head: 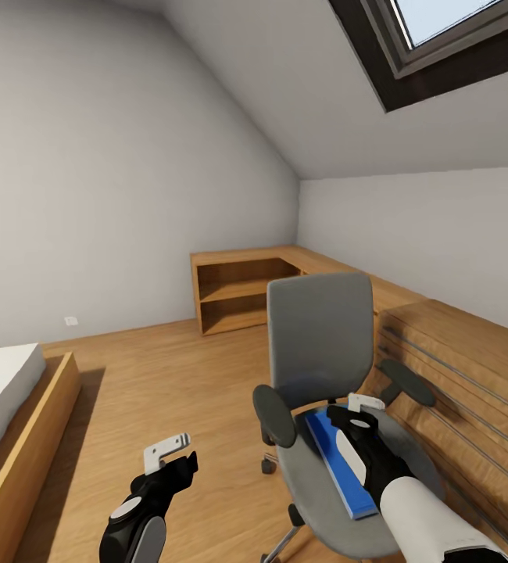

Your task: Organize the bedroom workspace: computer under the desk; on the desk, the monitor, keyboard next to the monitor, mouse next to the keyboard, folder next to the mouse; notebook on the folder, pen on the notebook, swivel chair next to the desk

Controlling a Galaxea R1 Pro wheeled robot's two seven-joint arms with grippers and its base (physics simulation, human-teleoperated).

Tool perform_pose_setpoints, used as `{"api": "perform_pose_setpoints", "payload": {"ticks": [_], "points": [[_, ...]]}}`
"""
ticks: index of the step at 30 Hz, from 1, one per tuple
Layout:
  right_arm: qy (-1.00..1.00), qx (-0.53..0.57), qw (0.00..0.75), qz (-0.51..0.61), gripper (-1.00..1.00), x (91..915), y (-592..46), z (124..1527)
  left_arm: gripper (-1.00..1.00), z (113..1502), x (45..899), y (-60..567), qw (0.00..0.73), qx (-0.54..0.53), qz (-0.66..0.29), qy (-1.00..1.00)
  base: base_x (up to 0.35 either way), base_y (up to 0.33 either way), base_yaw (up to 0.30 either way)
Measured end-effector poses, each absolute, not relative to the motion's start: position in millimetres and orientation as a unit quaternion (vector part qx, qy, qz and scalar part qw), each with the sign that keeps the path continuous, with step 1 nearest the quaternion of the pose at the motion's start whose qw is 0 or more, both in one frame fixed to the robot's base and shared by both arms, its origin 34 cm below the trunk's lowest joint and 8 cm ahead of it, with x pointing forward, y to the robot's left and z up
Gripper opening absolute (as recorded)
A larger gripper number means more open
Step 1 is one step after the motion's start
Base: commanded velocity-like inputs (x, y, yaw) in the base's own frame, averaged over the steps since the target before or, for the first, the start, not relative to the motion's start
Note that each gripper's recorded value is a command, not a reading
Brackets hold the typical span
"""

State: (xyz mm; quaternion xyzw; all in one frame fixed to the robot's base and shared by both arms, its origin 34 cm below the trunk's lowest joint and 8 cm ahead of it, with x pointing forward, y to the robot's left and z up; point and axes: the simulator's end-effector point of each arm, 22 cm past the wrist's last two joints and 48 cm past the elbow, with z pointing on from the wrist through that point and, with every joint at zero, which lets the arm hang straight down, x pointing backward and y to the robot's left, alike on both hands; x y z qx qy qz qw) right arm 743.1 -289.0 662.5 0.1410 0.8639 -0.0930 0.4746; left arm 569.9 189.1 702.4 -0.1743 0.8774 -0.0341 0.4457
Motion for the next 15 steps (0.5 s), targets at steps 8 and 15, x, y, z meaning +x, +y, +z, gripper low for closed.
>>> {"api": "perform_pose_setpoints", "payload": {"ticks": [8,15], "points": [[0.864,0.141,0.473,-0.094,1.00,742.7,-289.3,661.3,1.00,702.0,570.0,190.3,0.445,-0.176,-0.033,0.877,0.125,0.000,0.000],[0.867,0.142,0.469,-0.095,1.00,740.8,-291.4,658.1,1.00,701.9,569.9,190.5,0.445,-0.176,-0.032,0.877,0.011,0.000,0.000]]}}
